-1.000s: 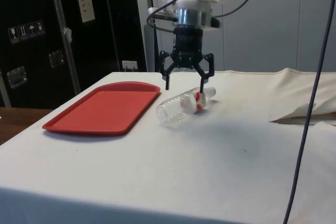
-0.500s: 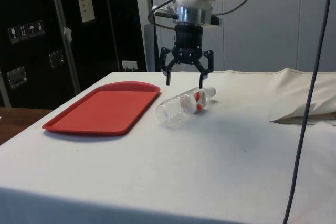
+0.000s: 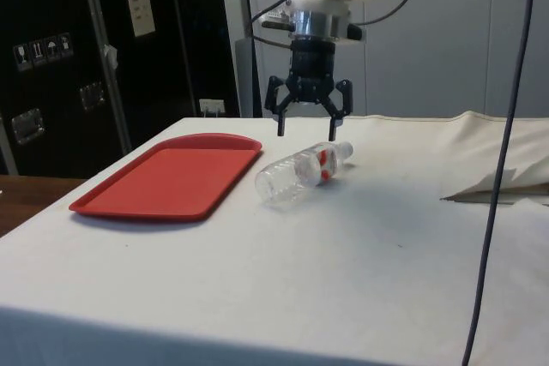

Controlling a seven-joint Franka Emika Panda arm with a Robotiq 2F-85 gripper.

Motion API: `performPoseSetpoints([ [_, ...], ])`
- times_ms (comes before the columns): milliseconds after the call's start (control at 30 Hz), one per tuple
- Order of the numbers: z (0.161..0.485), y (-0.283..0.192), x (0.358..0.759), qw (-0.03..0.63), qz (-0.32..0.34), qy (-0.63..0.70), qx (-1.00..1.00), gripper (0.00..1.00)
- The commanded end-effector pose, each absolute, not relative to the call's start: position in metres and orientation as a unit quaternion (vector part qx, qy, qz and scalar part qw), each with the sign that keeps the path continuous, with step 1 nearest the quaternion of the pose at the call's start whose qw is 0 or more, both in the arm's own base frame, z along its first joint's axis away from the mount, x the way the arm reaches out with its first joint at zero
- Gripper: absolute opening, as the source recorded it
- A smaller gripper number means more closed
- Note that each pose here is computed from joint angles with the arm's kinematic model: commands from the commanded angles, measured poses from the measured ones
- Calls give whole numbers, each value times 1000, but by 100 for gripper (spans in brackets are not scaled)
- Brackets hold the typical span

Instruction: Place the bottle upright on the tray.

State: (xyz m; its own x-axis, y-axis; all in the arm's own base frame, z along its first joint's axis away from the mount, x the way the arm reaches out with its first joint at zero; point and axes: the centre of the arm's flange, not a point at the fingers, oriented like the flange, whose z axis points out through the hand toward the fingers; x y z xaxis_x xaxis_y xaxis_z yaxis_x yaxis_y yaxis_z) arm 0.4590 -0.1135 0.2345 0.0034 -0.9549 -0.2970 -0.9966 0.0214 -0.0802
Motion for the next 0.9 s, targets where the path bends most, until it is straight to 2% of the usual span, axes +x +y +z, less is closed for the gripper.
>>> performPoseSetpoints([
  [0, 235, -114, 460, 143, 79, 704, -691, 100],
  [867, 216, -117, 454, 166, 104, 747, -635, 100],
])
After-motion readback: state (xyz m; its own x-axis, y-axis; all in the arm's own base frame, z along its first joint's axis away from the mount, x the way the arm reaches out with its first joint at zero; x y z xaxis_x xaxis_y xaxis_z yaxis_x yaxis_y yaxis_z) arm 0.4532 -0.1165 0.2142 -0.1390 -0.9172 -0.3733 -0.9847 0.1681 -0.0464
